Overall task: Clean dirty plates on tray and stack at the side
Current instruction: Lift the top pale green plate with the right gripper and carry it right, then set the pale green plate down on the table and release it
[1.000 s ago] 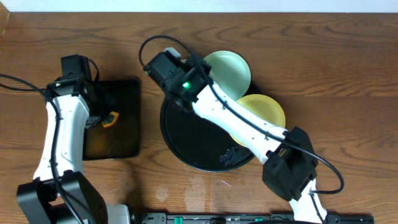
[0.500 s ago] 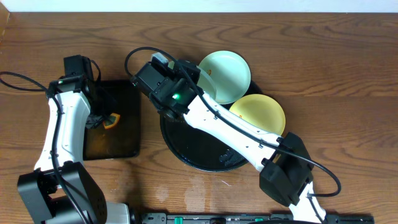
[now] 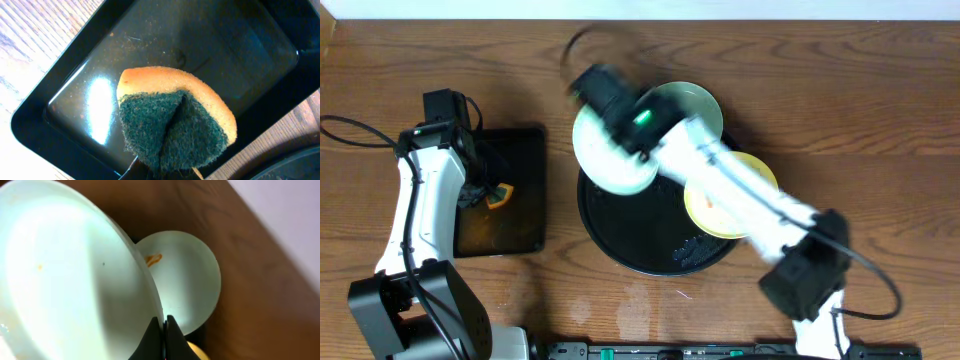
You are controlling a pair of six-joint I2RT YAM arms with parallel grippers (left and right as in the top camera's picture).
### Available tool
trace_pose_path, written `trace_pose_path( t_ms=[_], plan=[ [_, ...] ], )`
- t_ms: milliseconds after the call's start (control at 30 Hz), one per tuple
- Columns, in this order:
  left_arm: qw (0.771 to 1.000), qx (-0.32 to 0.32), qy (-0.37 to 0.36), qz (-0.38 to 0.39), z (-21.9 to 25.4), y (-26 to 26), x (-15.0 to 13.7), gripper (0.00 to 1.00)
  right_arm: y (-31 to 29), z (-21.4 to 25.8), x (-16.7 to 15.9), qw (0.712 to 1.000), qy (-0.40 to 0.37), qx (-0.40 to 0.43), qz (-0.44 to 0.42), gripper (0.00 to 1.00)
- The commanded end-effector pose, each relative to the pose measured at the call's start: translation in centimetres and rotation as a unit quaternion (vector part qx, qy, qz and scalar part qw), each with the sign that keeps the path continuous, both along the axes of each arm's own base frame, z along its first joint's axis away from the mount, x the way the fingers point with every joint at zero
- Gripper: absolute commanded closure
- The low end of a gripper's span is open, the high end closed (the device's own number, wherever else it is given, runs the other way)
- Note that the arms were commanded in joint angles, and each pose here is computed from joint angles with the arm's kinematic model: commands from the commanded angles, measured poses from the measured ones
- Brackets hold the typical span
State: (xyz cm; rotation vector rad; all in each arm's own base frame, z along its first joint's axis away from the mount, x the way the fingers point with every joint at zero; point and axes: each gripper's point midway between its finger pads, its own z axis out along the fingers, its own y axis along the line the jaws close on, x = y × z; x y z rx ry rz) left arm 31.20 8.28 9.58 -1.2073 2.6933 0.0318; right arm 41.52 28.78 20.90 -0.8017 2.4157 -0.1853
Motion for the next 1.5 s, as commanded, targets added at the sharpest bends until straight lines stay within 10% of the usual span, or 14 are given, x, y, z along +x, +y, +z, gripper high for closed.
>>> trace_pose_path(
  t_ms=[0,633,1067,1167,1233,1467],
  plan=[
    [1.000,0.001,0.010,-0.006,-0.4,0.1,-0.4,0.92,-3.5,5.5,1.2,0.981,0.050,0.184,-0.028,0.99],
    [1.000,-0.007,-0.008,-0.008,-0.3,-0.1,0.5,0.93,-33.5,-5.6,8.0,0.891,0.157,0.264,-0.335,0.99],
    [1.000,-0.005,-0.005,-0.025,-0.3,-0.1,0.4,0.93,-39.1,-16.8,8.5,0.840,0.222,0.273,-0.414,0.99],
    [1.000,-0.005,-0.005,-0.025,-0.3,-0.1,0.4,0.93,-38.7,-17.7,8.5,0.843,0.230,0.268,-0.405,0.77],
    [1.000,-0.005,-0.005,-0.025,-0.3,-0.1,0.4,0.92,-38.0,-17.6,8.6,0.848,0.233,0.269,-0.393,0.34],
    [1.000,-0.006,0.000,-0.025,-0.4,-0.2,0.1,0.92,-30.9,-13.9,8.6,0.874,0.253,0.312,-0.273,0.20]
  ],
)
